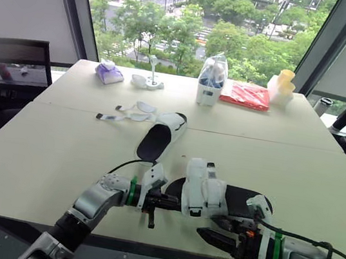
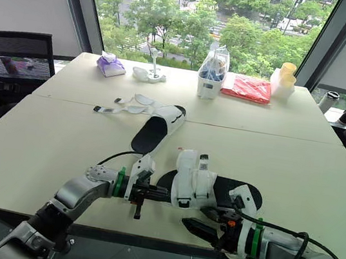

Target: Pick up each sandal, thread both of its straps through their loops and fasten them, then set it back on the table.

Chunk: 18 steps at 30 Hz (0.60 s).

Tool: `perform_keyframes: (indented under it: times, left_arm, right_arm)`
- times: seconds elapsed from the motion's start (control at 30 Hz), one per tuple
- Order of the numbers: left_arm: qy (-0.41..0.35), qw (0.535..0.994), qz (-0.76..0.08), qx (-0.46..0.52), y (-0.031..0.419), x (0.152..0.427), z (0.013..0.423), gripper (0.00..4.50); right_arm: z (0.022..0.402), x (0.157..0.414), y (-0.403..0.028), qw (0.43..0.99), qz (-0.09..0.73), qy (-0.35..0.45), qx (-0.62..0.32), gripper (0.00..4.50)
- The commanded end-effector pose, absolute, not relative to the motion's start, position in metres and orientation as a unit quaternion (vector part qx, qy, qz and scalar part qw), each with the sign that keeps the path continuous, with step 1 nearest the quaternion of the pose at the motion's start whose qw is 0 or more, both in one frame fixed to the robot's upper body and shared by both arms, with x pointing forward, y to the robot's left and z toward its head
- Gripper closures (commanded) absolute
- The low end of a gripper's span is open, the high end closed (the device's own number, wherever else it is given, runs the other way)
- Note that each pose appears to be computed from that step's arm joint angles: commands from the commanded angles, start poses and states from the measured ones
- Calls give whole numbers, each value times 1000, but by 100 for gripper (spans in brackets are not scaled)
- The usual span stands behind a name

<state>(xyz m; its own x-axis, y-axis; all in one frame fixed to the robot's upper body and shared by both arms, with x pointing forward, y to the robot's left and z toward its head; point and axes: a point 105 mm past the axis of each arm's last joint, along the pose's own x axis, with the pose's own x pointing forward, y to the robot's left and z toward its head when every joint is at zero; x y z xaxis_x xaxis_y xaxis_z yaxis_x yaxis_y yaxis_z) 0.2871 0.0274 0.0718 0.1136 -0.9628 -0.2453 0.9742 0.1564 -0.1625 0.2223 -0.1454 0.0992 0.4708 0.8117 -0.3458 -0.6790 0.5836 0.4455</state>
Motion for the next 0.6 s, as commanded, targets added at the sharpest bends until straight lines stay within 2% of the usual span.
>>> perform_keyframes:
  times: [0.03,0.2,0.43,0.5,0.57,0.6]
  left_arm:
    - [195,744,-638,24,34,282,49,450]
    - [196,746,-636,23,35,283,48,450]
    - [196,749,-632,22,36,284,47,450]
    - [196,750,-631,22,36,283,47,450]
    - [196,752,-629,22,37,283,47,450]
    - [196,752,-629,22,37,284,47,450]
  right_arm:
    - [114,229,-141,849,450,241,137,17]
    - [117,224,-128,829,479,245,152,17]
    - [104,231,-117,831,469,265,142,17]
    - [96,232,-118,833,461,278,127,71]
    - [93,233,-119,835,457,283,121,142]
    - [91,234,-120,837,453,284,116,199]
